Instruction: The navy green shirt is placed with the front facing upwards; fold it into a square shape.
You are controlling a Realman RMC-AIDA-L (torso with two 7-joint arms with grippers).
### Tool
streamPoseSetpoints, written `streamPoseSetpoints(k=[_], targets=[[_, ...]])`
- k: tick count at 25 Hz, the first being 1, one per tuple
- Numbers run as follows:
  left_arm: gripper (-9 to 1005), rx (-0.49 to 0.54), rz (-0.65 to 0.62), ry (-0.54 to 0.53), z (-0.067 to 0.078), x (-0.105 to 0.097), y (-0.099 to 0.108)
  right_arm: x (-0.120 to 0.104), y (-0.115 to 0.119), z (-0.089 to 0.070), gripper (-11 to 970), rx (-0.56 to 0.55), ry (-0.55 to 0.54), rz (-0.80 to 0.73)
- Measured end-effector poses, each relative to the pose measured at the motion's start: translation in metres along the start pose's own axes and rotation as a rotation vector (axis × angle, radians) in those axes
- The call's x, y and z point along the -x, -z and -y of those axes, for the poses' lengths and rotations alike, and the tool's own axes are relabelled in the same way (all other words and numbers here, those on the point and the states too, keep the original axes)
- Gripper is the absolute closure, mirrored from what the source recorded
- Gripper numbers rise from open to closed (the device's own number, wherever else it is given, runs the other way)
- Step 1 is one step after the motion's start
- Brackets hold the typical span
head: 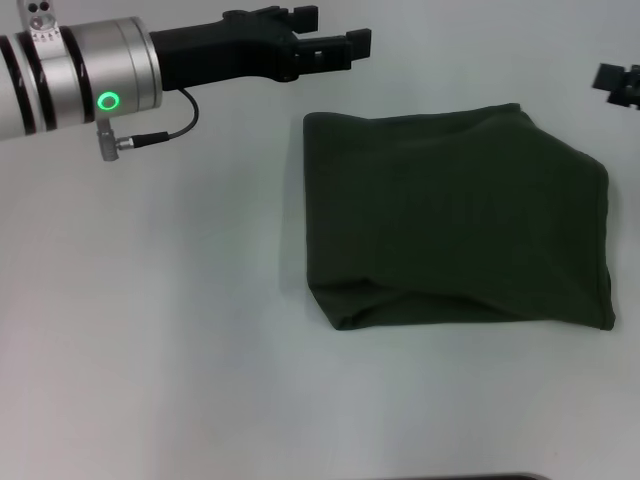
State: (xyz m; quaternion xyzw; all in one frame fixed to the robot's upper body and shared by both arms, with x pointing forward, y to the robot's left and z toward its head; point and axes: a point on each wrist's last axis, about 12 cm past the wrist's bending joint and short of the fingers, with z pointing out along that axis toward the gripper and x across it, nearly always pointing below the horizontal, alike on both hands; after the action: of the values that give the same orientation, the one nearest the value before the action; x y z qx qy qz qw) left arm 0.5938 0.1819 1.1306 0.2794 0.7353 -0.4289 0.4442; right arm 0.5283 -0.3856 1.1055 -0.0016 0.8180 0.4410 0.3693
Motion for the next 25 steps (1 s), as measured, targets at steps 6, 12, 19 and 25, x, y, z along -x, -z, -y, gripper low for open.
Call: streamPoseSetpoints(k=[6, 12, 19, 25], targets=[[78, 0.004, 0.002, 0.003, -0.001, -0.001, 0.001, -0.003, -0.026, -0.005, 217, 0.028, 0.004, -0.076], [78, 0.006, 0.002, 0.004, -0.001, -0.001, 0.002, -0.014, -0.039, -0.004, 224, 0.013, -0.014, -0.127], [78, 0.005, 0.004, 0.005, -0.001, -0.001, 0.001, -0.023, -0.043, 0.008, 339, -0.062, -0.045, -0.134], [78, 0.005, 0.003, 0.006, -0.001, -0.002, 0.002, -0.028, -0.057, 0.013, 668, -0.127, -0.018, -0.169]])
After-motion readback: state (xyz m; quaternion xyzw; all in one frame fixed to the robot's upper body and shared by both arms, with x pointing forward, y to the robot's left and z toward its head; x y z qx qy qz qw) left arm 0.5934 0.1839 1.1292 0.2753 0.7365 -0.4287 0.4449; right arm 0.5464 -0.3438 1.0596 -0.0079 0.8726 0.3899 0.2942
